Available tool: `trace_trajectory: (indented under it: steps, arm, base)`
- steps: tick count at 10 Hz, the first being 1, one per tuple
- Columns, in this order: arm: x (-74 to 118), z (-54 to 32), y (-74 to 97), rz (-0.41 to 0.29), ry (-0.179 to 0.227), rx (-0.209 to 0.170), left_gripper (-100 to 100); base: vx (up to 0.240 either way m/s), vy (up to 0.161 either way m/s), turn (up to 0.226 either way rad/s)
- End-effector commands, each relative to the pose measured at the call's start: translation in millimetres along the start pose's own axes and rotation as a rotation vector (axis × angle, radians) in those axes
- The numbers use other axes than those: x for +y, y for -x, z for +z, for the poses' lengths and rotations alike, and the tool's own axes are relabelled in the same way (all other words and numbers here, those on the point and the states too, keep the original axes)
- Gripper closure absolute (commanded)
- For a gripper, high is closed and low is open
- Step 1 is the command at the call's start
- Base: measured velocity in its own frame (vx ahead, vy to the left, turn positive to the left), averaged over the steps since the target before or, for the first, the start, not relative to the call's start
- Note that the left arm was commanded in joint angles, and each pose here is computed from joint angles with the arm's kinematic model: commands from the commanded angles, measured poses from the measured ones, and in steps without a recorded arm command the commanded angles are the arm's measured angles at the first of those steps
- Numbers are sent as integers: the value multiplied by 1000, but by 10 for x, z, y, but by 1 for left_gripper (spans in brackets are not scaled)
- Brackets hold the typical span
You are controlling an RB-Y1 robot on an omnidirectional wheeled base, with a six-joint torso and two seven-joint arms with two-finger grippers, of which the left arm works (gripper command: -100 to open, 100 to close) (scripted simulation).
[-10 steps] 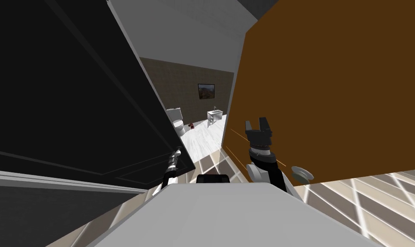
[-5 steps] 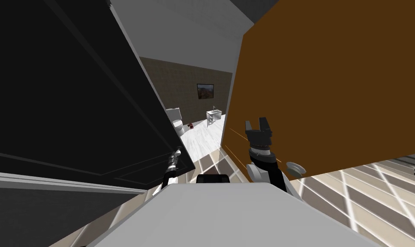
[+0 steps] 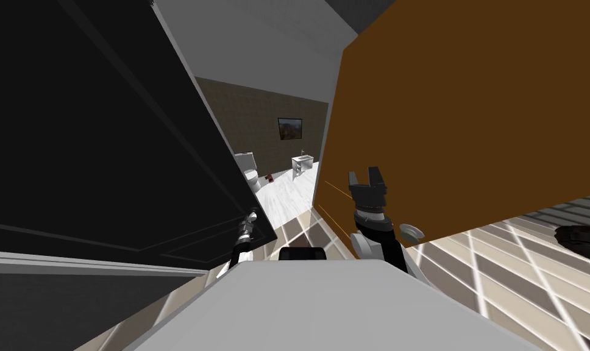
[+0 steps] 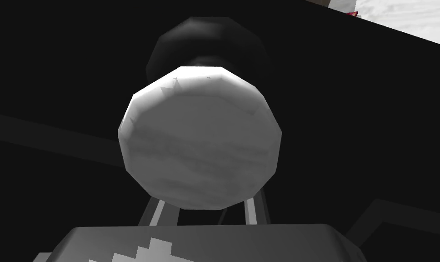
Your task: Pull the door open
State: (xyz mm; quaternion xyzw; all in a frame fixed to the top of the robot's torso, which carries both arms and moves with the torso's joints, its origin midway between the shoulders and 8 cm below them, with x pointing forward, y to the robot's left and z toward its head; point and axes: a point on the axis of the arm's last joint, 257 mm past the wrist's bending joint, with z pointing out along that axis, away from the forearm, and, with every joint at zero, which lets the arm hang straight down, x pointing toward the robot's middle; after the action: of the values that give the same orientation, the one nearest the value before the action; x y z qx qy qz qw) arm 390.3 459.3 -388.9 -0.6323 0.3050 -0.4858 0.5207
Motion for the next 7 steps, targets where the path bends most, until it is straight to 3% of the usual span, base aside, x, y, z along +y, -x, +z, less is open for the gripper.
trace_trajectory:
  steps: [1, 4, 7]
  arm:
    - [-8, 60, -157, -53, -15, 26, 100]
    - [-9, 75, -142, -152, -15, 18, 100]
    - [-9, 82, -134, -202, -16, 14, 100]
  base:
    - [-50, 13, -41]
    - [-38, 4, -39]
    - [-39, 5, -41]
